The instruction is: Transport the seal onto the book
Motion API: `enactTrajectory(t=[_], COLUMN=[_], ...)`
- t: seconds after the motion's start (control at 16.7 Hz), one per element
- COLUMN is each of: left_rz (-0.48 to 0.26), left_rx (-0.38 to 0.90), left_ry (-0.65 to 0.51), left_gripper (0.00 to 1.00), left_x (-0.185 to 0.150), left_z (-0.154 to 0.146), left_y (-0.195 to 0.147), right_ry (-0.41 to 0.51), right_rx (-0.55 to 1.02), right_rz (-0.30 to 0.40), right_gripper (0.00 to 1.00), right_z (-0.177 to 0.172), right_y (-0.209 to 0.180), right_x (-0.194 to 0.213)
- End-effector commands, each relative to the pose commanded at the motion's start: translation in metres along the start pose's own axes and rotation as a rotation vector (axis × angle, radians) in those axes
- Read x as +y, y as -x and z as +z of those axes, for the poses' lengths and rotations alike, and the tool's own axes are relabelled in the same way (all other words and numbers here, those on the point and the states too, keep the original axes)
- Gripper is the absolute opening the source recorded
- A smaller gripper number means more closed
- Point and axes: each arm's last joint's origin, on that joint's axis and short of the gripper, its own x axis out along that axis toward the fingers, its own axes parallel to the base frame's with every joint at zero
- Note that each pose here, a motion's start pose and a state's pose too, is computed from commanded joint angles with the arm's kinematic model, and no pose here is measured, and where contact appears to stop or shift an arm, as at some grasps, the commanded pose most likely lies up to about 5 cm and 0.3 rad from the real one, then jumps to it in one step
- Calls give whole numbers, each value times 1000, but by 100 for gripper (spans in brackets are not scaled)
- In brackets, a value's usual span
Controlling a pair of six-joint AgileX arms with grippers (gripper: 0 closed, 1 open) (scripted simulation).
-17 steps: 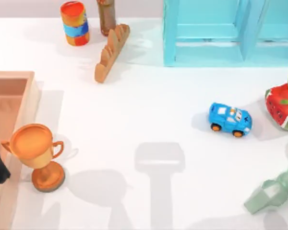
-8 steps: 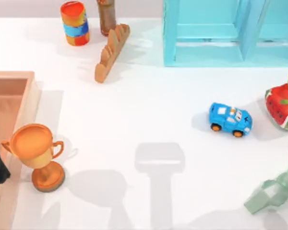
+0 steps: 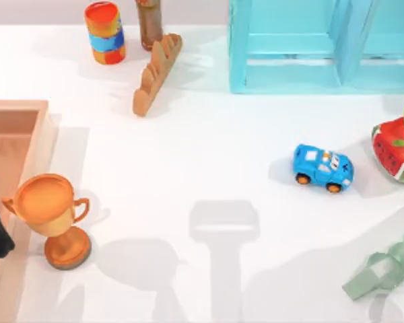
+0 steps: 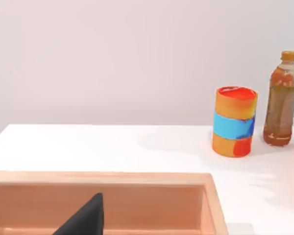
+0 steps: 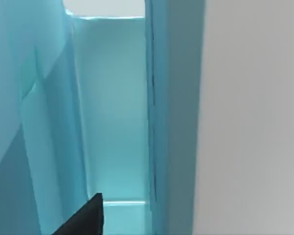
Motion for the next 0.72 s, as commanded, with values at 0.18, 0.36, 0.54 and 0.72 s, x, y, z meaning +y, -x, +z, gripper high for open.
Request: enactTrajectory(t=[0.18, 0.36, 0.54, 0.72], left_rz=[0, 0, 0, 0], left_rx=[0, 0, 0, 0], left_ry=[0, 0, 0, 0], left_gripper=[100, 100, 100, 100], left_x=[0, 0, 0, 0], left_z=[0, 0, 0, 0], left_y=[0, 0, 0, 0], right_ry=[0, 0, 0, 0], right_rx=[4, 4, 4, 4], right_rz=[0, 0, 0, 0], right_gripper=[100, 100, 85, 62], right_z=[-1, -1, -1, -1], right_y=[-13, -13, -13, -13], right_x=[2, 2, 2, 2])
